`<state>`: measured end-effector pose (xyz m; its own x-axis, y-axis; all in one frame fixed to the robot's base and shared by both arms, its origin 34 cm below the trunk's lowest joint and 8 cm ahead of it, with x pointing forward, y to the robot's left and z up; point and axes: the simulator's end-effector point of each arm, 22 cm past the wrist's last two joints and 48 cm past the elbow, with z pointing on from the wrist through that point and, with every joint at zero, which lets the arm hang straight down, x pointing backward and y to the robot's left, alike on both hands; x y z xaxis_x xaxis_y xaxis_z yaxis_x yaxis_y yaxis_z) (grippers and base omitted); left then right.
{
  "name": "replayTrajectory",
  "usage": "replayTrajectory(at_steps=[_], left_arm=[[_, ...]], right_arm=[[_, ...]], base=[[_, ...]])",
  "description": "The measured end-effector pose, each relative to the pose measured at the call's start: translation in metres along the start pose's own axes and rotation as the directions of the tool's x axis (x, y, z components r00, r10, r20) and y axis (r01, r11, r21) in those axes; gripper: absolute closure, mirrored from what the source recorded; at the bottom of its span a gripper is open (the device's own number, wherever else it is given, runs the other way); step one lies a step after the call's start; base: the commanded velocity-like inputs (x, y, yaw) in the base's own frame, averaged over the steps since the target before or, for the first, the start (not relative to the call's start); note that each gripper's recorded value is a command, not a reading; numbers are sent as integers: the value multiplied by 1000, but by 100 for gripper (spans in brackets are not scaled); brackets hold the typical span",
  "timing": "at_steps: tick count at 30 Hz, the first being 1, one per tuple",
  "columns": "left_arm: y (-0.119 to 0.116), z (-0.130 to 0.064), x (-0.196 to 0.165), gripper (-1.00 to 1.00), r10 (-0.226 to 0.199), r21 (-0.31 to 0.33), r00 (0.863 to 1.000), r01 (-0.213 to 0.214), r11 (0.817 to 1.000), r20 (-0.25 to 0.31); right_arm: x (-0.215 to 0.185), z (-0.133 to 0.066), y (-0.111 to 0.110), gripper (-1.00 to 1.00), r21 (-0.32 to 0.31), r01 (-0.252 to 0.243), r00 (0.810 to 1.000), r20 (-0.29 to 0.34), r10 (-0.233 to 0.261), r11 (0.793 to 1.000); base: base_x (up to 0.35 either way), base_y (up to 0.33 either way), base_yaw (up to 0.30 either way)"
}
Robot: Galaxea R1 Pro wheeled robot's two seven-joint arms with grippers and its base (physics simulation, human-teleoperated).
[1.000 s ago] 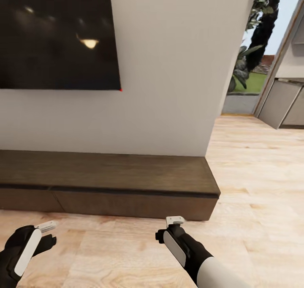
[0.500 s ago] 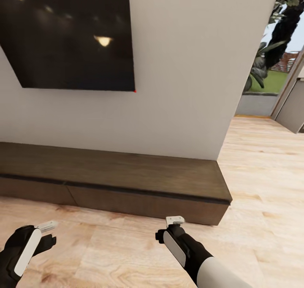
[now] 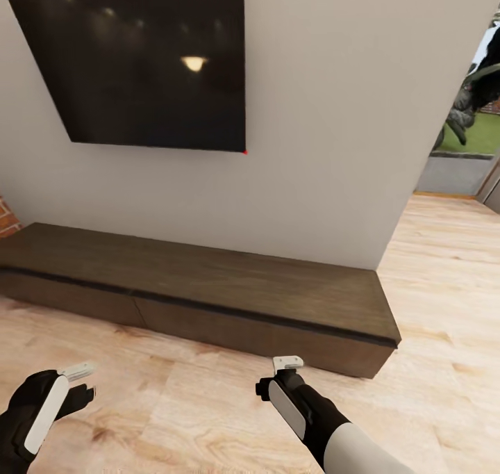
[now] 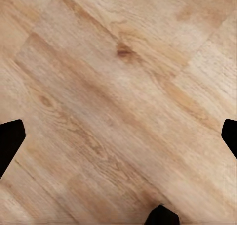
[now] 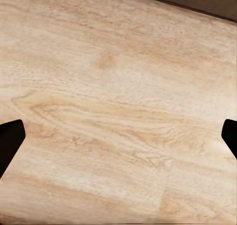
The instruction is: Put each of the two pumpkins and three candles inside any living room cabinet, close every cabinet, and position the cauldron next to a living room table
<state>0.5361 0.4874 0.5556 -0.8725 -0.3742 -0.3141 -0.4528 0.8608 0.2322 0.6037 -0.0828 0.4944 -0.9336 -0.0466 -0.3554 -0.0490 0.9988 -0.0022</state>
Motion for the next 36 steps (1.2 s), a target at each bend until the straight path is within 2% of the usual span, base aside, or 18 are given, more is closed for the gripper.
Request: replayTrajectory(at_steps=[5, 24, 36], left_arm=[[1, -6, -2, -100, 2, -1, 1000, -2, 1000, -6], [7, -31, -11, -100, 8, -11, 1000, -8, 1000, -24], [10, -25, -7, -100, 7, -20, 999, -8, 1000, -37]], right_arm=[[-2, -6, 0, -100, 0, 1, 1000, -7, -1, 1000], [-8, -30, 0, -100, 0, 5, 999, -35, -5, 1000], [-1, -24, 0, -100, -1, 5, 999, -50, -5, 1000]], base=[[-218, 0, 182], [-4, 0, 182], [0, 0, 181]])
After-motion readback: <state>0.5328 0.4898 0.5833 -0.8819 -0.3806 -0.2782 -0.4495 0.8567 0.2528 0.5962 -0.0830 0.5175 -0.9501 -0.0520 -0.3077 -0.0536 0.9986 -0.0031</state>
